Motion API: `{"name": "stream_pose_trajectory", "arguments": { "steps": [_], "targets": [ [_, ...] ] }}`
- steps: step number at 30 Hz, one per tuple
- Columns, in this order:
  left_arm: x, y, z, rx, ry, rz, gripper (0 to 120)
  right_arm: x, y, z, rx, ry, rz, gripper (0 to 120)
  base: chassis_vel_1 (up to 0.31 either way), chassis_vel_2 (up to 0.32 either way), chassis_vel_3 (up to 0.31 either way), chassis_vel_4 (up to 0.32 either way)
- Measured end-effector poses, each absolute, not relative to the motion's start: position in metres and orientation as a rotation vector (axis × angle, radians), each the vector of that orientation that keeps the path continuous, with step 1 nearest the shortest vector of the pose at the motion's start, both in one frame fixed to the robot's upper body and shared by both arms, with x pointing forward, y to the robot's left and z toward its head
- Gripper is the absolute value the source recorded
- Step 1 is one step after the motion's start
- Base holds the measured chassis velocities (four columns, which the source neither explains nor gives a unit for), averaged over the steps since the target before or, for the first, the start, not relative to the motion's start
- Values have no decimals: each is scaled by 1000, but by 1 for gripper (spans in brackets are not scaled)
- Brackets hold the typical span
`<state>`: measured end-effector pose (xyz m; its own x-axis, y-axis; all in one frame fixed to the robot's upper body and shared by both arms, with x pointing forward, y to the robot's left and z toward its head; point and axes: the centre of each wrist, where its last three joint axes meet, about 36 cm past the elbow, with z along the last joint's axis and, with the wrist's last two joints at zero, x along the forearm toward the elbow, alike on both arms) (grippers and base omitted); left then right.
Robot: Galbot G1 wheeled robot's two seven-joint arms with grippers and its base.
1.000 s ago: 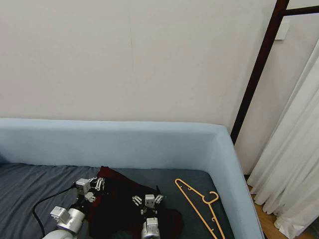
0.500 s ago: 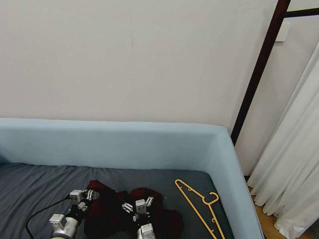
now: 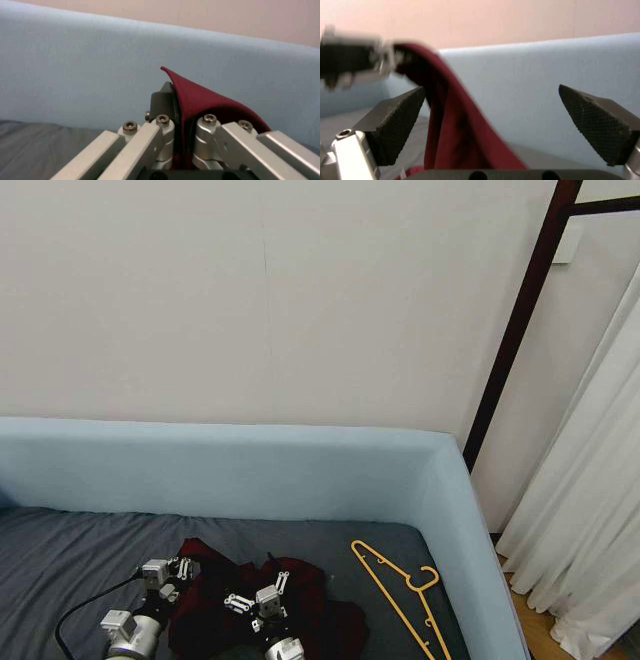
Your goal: Pick up the clothes from the sofa and hang them on the clothes hanger.
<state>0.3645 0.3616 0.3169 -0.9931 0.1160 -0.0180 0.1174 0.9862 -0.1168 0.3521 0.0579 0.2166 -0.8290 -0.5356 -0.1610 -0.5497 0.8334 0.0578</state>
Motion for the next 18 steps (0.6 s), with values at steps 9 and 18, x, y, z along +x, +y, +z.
{"name": "stream_pose_trajectory", "arguments": {
  "steps": [9, 18],
  "targets": [
    [366, 355, 336, 221, 3073, -202, 1, 347, 49, 192, -664, 3097, -148, 100, 0, 0, 0, 0],
    [359, 337, 349, 291, 3040, -238, 1, 354, 35, 182, -399, 3234, -247, 100, 0, 0, 0, 0]
  ]
}}
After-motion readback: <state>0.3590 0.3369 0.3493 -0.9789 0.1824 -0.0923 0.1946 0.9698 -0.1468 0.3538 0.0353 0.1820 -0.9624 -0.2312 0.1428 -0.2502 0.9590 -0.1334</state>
